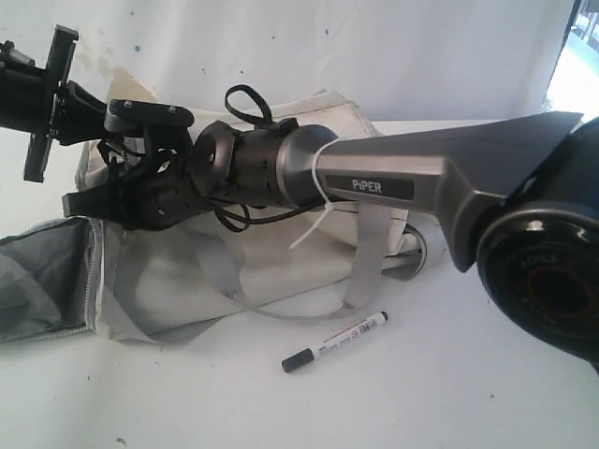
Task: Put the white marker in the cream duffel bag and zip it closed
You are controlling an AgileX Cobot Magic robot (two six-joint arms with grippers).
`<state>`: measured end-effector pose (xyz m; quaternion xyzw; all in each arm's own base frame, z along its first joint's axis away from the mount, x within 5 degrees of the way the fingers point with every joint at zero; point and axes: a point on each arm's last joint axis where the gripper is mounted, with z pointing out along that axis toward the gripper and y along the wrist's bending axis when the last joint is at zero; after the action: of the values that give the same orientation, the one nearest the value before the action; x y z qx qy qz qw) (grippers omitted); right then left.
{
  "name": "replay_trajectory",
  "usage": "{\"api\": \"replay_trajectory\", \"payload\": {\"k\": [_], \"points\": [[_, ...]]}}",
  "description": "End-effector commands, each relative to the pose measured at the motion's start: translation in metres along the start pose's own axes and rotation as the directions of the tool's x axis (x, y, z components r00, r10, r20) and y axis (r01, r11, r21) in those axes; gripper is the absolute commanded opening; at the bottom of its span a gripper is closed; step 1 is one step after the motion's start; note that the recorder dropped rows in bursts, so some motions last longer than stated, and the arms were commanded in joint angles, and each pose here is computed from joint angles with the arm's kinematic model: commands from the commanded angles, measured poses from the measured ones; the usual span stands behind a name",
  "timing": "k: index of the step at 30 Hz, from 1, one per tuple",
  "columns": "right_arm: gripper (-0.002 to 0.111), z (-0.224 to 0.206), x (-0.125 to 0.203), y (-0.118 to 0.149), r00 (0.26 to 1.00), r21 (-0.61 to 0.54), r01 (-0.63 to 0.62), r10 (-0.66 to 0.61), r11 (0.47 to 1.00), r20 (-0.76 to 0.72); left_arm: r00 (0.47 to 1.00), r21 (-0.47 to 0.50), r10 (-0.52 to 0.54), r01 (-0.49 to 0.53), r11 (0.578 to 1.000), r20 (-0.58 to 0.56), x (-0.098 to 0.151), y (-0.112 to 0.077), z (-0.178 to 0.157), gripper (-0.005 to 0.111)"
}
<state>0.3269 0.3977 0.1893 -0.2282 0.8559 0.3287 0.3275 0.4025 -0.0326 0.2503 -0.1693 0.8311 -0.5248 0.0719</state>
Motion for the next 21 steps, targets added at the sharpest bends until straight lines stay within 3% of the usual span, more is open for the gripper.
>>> {"api": "replay_trajectory", "payload": {"k": [1, 5, 13, 21], "points": [[0.0, -0.005, 0.007, -0.01, 0.989, -0.018, 0.018, -0.021, 1.0, -0.149, 0.999, -0.021, 0.045, -0.045, 0.999, -0.011, 0.004, -0.007, -0.004, 0.0], [0.0, -0.018, 0.011, -0.015, 0.957, -0.048, 0.001, -0.015, 0.999, -0.291, 0.999, -0.032, 0.049, -0.049, 0.998, -0.013, 0.005, -0.006, -0.004, 0.0], [0.0, -0.043, 0.003, -0.011, 0.925, -0.079, 0.021, -0.049, 0.997, -0.376, 0.999, -0.037, 0.051, -0.051, 0.998, -0.015, 0.005, -0.006, -0.004, 0.0], [0.0, -0.058, 0.007, -0.028, 0.864, 0.101, 0.136, -0.068, 0.985, -0.499, 0.999, -0.064, 0.053, -0.053, 0.997, -0.009, 0.003, -0.001, -0.009, 0.0]]}}
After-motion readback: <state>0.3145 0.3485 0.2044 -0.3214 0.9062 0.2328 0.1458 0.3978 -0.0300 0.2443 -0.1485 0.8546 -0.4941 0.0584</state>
